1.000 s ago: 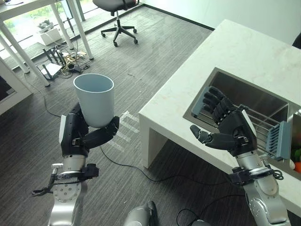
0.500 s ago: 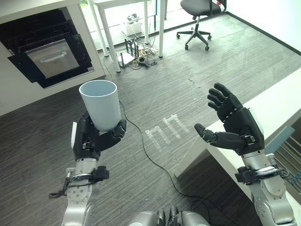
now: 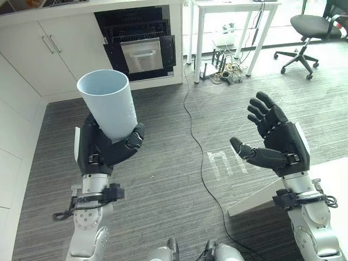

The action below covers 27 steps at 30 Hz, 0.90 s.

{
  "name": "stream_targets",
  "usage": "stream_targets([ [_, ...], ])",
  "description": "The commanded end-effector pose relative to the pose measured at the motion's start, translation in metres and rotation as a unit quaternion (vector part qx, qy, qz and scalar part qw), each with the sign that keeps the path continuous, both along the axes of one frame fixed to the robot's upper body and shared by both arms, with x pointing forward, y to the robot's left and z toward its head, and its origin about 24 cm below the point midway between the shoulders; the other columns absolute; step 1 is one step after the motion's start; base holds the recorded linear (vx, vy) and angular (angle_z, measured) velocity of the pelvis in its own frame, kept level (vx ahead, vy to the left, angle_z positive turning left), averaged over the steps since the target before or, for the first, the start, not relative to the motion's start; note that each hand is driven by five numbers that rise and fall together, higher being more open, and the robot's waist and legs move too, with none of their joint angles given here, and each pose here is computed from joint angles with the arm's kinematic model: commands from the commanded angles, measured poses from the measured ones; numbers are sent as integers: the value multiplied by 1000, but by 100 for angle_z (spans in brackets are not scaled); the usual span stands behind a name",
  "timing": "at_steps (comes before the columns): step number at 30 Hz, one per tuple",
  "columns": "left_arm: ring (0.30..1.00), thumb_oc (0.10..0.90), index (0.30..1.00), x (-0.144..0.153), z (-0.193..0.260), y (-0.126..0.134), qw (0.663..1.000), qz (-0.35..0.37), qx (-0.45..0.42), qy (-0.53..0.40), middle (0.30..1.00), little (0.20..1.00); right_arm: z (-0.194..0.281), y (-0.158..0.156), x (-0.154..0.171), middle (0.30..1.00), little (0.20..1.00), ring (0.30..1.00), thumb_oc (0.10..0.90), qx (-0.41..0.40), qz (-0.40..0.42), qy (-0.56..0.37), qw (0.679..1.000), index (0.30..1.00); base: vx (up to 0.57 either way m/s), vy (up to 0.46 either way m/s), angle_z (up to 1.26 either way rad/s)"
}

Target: Place the dishes in the dishwasher.

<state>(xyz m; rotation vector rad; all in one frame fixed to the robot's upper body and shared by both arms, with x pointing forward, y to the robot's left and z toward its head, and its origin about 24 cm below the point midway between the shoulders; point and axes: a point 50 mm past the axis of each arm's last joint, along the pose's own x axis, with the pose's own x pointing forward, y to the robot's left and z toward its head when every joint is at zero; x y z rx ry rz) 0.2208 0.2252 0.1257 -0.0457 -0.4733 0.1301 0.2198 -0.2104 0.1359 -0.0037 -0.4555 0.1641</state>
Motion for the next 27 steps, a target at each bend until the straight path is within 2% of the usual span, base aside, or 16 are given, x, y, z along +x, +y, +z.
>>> stream_targets([
  [1, 300, 400, 300, -6, 45, 4, 991, -2, 12, -137, 300, 300, 38, 4, -8, 900, 900, 900, 800, 5, 14, -128, 992, 900, -13, 89, 23],
  [16, 300, 400, 300, -12, 49, 12, 989, 29, 7, -146, 300, 300, 42, 9, -4, 900, 900, 900, 800, 9, 27, -136, 990, 900, 6, 28, 20],
  [17, 300, 400, 300, -4, 40, -5, 991, 30, 33, -122, 300, 300, 29, 5, -13, 900, 900, 900, 800, 31, 65, -103, 992, 900, 20, -46, 0],
  [19, 300, 400, 300, -2, 37, -11, 992, 14, 40, -122, 300, 300, 34, 8, -10, 900, 900, 900, 800, 42, 65, -112, 991, 900, -1, -50, 39],
  [27, 300, 400, 300, -6, 35, -11, 992, 9, 27, -124, 300, 300, 35, 11, -7, 900, 900, 900, 800, 8, 51, -109, 993, 900, 1, -28, 1],
])
